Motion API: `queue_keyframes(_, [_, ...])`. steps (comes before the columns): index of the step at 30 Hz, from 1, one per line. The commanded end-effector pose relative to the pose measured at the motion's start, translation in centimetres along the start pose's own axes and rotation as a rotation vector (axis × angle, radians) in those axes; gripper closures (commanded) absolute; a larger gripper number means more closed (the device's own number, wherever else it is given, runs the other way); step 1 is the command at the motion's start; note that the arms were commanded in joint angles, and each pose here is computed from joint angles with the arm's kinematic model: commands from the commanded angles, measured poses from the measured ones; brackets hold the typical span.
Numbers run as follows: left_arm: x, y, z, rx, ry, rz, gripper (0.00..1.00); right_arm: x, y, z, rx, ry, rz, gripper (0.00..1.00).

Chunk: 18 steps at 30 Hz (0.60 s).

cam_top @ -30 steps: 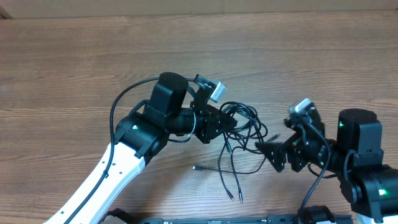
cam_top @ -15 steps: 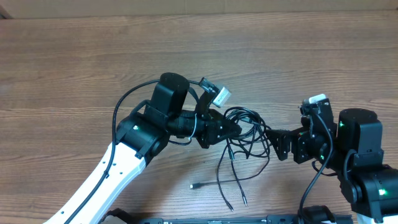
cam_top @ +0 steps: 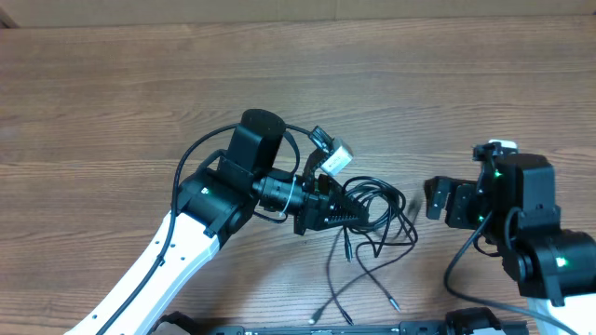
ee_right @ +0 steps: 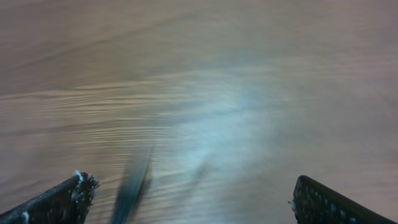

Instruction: Untangle cables

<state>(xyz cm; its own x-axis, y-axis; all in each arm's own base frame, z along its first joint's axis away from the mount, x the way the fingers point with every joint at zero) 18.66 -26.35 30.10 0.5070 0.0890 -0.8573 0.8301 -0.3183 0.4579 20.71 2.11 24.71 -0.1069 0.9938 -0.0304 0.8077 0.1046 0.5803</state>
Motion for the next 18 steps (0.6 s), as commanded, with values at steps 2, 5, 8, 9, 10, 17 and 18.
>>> queue_keyframes(2, [-1.4,0.0,-0.6,0.012,-0.065,0.060,0.96,-1.9,-0.2,-0.4,0.003,-0.143,0.104,0.00])
queue_keyframes(5, [-0.2,0.5,-0.6,-0.030,0.024,0.053,0.96,-1.6,-0.4,-0.4,0.016,-0.116,0.103,0.00])
queue_keyframes(8, [1.3,1.2,-0.7,-0.085,0.142,0.041,0.96,-0.9,-0.4,-0.4,0.015,-0.065,0.104,0.00])
queue_keyframes(9, [1.7,1.3,-0.8,-0.097,0.171,0.037,0.96,-0.8,-0.4,-0.4,0.015,-0.054,0.104,0.00])
queue_keyframes(10, [2.3,1.5,-0.9,-0.113,0.211,0.030,0.96,-0.5,-0.4,-0.5,0.009,-0.029,0.095,0.00])
queue_keyframes(17, [2.8,1.8,-1.1,-0.123,0.263,0.141,0.96,5.2,0.6,-3.5,-0.185,0.396,-0.300,0.00])
queue_keyframes(18, [2.8,1.8,-1.1,-0.123,0.263,0.142,0.96,6.1,0.6,-4.3,-0.222,0.466,-0.359,0.00])
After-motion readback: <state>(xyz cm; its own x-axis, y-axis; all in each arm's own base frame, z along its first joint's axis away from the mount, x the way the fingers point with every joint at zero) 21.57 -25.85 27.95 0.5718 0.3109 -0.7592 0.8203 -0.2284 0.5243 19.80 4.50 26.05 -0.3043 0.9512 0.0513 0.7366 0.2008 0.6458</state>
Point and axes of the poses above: each gripper's point midway between its finger pads, its own z axis out along the fingers, its own x axis along the line the jaws close on, y = z × x, the point moved 4 cm from there along -z, back along the fingers, and after that the axes turned 15 degrees about -z, right-handed, at the moved point
